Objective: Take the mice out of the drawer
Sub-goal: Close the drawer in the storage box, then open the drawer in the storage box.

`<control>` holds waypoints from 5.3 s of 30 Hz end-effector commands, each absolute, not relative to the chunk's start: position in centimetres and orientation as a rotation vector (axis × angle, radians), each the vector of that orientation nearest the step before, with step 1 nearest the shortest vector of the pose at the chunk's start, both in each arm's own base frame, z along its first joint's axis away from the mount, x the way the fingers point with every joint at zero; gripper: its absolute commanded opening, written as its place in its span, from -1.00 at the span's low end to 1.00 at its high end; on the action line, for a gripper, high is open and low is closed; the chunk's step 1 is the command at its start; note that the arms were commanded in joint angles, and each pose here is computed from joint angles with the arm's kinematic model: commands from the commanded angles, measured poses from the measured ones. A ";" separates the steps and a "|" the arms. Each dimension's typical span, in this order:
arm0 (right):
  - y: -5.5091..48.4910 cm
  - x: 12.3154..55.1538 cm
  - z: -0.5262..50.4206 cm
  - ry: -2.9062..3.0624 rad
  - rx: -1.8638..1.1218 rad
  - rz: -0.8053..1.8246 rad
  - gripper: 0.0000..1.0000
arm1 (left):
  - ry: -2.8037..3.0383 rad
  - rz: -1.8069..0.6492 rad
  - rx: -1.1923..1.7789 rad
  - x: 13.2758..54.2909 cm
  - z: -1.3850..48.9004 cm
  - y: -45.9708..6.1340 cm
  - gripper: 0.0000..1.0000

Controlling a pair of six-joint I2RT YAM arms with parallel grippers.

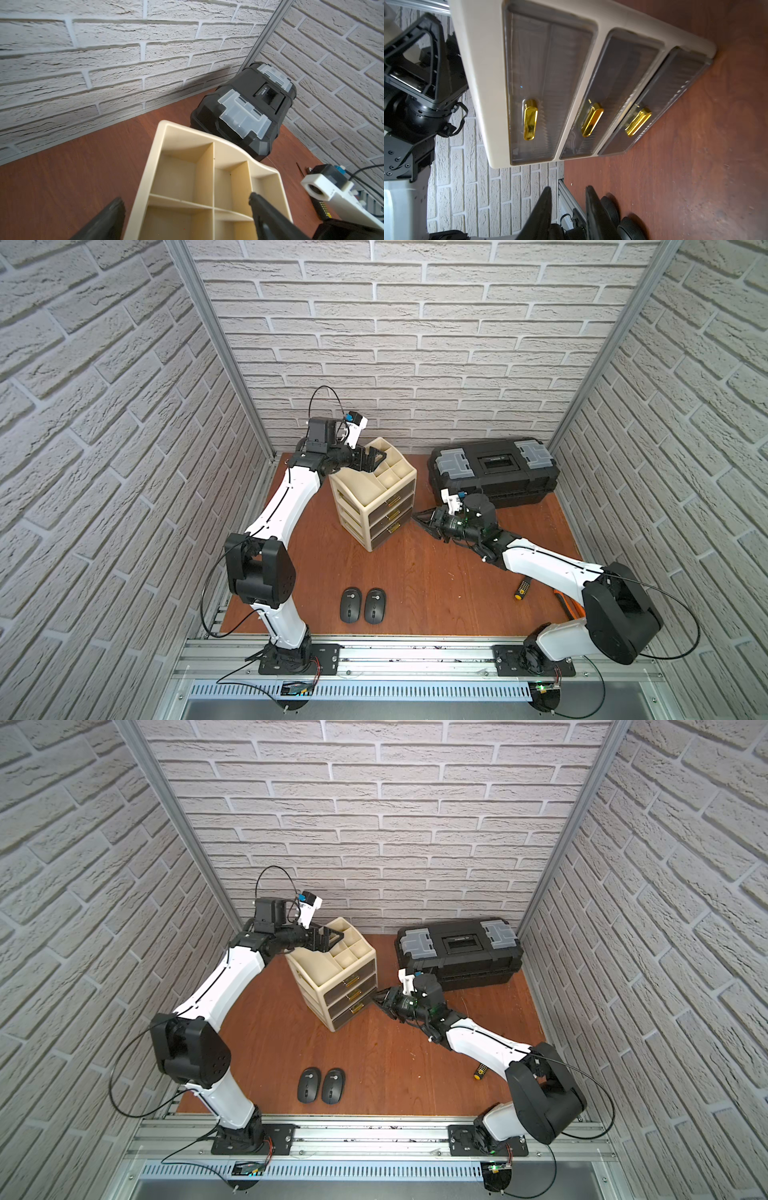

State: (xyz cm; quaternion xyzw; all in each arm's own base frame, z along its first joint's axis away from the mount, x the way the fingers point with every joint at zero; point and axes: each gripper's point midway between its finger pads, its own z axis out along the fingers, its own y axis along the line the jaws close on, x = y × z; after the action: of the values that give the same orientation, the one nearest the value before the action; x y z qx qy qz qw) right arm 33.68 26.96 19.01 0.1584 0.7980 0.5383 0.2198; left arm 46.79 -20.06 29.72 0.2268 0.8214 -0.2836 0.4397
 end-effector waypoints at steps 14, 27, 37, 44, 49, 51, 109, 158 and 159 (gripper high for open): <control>26.7 35.1 19.1 1.953 0.497 1.605 -0.36 | 2.488 -0.793 0.365 41.4 19.6 -21.5 0.92; 30.1 35.9 17.7 1.887 0.515 1.668 -0.32 | 2.501 -0.798 0.354 41.3 19.1 -21.5 0.93; 31.1 36.7 17.1 1.835 0.538 1.726 -0.33 | 2.507 -0.800 0.355 41.4 18.8 -21.5 0.94; 31.6 37.2 17.0 1.828 0.546 1.756 -0.33 | 2.508 -0.798 0.357 41.4 18.7 -21.5 0.94; 31.5 37.5 16.3 1.817 0.595 1.768 -0.36 | 2.509 -0.799 0.359 41.3 18.8 -21.5 0.94; 31.3 37.5 16.1 1.811 0.612 1.764 -0.36 | 2.509 -0.794 0.358 41.4 18.8 -21.5 0.94; 26.8 33.9 12.8 1.864 0.818 1.703 -0.78 | 2.547 -0.747 0.343 41.7 17.5 -20.6 0.92; 16.3 27.3 9.8 2.239 0.817 1.142 -0.31 | 2.343 -0.681 0.376 44.3 27.0 -18.1 0.96; 16.0 27.3 9.8 2.242 0.809 1.132 -0.35 | 2.327 -0.660 0.387 44.2 28.2 -18.0 0.96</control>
State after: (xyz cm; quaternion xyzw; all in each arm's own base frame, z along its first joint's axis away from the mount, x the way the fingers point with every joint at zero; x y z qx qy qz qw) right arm 27.62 17.01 10.21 0.3119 0.8002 0.4497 0.2453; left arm 45.64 -19.12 28.35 0.1399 0.8729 -0.2836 0.3717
